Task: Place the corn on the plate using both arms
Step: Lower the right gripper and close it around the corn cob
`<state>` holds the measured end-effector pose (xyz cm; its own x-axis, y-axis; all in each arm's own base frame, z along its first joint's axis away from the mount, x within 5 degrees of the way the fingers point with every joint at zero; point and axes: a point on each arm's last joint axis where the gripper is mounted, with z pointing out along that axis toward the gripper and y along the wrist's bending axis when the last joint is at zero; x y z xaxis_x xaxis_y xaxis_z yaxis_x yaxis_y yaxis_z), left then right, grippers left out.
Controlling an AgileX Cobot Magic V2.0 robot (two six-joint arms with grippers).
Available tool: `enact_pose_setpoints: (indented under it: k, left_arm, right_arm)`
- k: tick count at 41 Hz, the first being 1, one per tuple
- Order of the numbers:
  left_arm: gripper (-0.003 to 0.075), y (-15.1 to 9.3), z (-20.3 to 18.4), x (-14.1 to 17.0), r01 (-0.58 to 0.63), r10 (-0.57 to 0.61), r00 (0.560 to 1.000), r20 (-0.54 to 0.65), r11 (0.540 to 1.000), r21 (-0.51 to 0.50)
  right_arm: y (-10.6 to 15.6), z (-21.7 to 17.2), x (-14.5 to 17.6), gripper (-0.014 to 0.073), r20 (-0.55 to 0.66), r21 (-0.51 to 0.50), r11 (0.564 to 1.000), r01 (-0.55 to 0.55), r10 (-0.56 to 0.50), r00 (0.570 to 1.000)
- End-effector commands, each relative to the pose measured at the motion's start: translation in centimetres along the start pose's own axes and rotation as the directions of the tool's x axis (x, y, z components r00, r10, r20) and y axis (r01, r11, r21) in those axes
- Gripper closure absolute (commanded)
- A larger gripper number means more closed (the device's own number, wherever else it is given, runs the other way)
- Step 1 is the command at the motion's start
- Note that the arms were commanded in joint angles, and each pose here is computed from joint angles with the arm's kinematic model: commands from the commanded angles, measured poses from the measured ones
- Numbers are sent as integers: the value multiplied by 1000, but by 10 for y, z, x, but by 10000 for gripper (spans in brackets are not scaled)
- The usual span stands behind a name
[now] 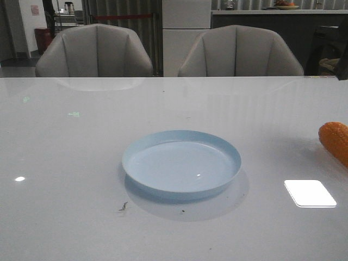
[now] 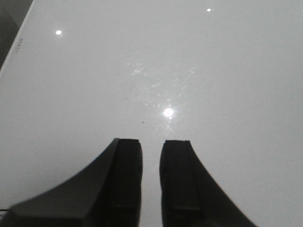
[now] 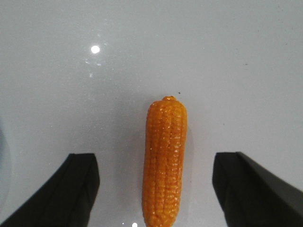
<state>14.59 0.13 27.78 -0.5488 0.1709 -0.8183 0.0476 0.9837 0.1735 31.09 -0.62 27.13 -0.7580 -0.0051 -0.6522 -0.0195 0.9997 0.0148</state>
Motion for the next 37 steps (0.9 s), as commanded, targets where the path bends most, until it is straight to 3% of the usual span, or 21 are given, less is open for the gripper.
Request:
enact_pose_setpoints:
  k: [1,14,31,37]
  left_arm:
    - [512,2,-6,-15,8,-7,994,107,1000,-4]
    - [512,2,-6,-15,8,-7,994,107,1000,-4]
    - [512,2,-6,-15,8,-7,994,107,1000,-4]
    - [512,2,-6,-15,8,-7,994,107,1000,-4]
  right_arm:
    - [-4,2,-21,-7,74,15,1000,2,-3,997]
    - [-7,62,-6,-7,-86,9,1000,-4,5,996]
    - [-8,101,10,-4,-158,10,1000,-9,10,987]
    - [-9,103,12,120,-176,11,1000,1,1,984]
